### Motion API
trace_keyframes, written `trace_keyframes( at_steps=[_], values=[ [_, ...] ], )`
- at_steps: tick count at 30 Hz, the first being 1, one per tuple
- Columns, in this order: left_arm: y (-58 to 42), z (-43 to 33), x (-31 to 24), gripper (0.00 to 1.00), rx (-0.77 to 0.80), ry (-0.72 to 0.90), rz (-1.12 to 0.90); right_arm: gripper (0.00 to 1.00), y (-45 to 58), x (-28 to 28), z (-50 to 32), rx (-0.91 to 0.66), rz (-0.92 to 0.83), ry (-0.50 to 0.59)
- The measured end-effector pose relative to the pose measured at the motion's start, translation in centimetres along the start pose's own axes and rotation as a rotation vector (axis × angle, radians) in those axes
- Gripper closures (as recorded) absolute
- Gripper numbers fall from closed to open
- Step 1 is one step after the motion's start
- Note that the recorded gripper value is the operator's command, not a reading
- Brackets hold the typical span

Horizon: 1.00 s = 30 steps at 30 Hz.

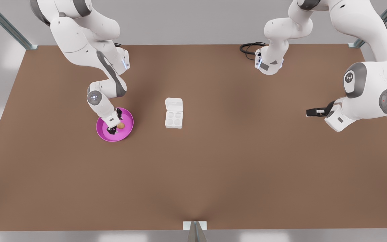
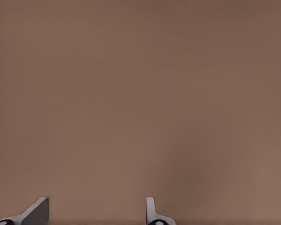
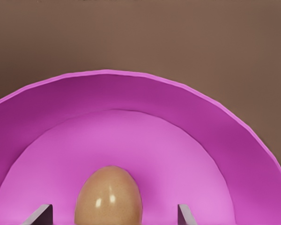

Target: Pack egg into the box and close the box lid

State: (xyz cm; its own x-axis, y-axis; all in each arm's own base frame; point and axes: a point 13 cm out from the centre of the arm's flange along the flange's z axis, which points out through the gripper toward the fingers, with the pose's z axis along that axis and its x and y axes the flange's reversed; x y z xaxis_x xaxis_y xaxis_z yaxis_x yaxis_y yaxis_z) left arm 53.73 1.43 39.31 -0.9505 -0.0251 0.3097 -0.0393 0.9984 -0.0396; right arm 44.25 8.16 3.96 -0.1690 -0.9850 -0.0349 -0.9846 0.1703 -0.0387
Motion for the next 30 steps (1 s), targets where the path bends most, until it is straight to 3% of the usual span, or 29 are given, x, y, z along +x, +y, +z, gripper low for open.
trace_keyframes(
  at_steps=[6, 9, 18, 30],
  values=[
    [0.00, 0.01, 0.02, 0.00, 0.000, 0.001, -0.001, 0.06, 0.08, -0.62, -0.13, 0.003, -0.026, -0.002],
    [-0.01, -0.09, 0.05, 0.00, 0.000, -0.001, -0.001, 0.22, 0.08, -0.68, -0.13, 0.003, -0.032, -0.002],
    [-0.15, -0.13, 0.21, 0.00, 0.000, 0.004, 0.001, 0.43, -0.12, -0.68, -0.09, 0.003, -0.045, -0.003],
    [-0.25, -0.12, 0.23, 0.00, -0.002, 0.005, 0.003, 0.48, -0.13, -0.75, 0.40, -0.007, -0.057, -0.002]
  ],
)
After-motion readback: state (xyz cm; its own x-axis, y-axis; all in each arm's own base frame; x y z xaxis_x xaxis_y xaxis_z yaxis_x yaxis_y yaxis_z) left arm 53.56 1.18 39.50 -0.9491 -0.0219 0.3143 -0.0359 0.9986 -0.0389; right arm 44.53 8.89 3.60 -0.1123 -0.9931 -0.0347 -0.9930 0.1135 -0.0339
